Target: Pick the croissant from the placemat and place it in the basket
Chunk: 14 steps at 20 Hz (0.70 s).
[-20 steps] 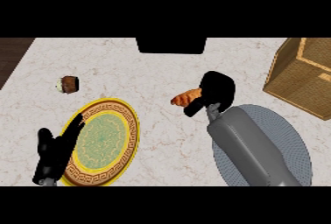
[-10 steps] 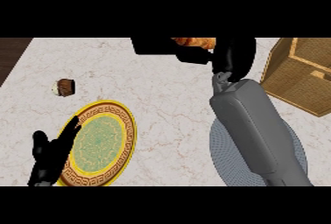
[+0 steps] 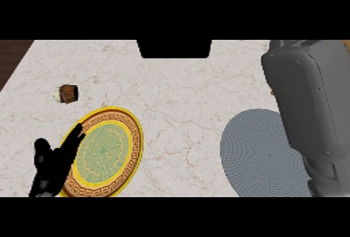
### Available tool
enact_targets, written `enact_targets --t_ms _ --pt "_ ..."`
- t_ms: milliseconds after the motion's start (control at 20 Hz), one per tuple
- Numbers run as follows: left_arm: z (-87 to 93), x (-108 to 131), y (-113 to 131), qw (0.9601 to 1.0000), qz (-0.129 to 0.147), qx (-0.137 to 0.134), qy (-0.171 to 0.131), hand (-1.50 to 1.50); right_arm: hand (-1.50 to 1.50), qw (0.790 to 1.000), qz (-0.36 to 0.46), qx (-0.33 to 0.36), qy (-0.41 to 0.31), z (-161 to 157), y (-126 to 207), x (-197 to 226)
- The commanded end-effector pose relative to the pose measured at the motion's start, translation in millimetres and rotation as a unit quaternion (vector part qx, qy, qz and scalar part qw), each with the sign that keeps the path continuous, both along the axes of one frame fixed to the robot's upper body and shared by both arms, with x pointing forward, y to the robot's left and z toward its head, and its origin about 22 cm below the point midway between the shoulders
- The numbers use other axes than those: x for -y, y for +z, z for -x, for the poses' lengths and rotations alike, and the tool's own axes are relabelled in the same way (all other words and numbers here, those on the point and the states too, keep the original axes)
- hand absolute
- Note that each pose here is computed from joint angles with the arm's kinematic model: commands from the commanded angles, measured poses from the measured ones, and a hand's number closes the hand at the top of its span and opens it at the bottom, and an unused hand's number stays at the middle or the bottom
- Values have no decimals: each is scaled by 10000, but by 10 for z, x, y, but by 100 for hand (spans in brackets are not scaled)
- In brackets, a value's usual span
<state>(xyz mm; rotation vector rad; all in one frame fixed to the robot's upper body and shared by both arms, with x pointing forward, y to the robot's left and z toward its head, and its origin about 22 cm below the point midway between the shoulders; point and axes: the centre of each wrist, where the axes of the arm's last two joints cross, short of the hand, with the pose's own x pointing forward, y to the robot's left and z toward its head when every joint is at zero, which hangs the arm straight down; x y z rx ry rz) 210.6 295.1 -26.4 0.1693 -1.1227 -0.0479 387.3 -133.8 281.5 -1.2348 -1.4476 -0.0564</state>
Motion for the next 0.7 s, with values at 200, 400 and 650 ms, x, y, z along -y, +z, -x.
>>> enact_targets --t_ms 200,400,650 --pt "169 -36 -214 9985 180 -511 21 0 150 9961 -365 -171 -786 -97 430 709" --pt "145 118 -138 9986 172 -502 15 0 150 9957 -388 -277 -793 -162 476 943" --pt "224 85 -177 9986 73 -530 6 0 150 9936 -123 -473 -1014 -270 168 1446"
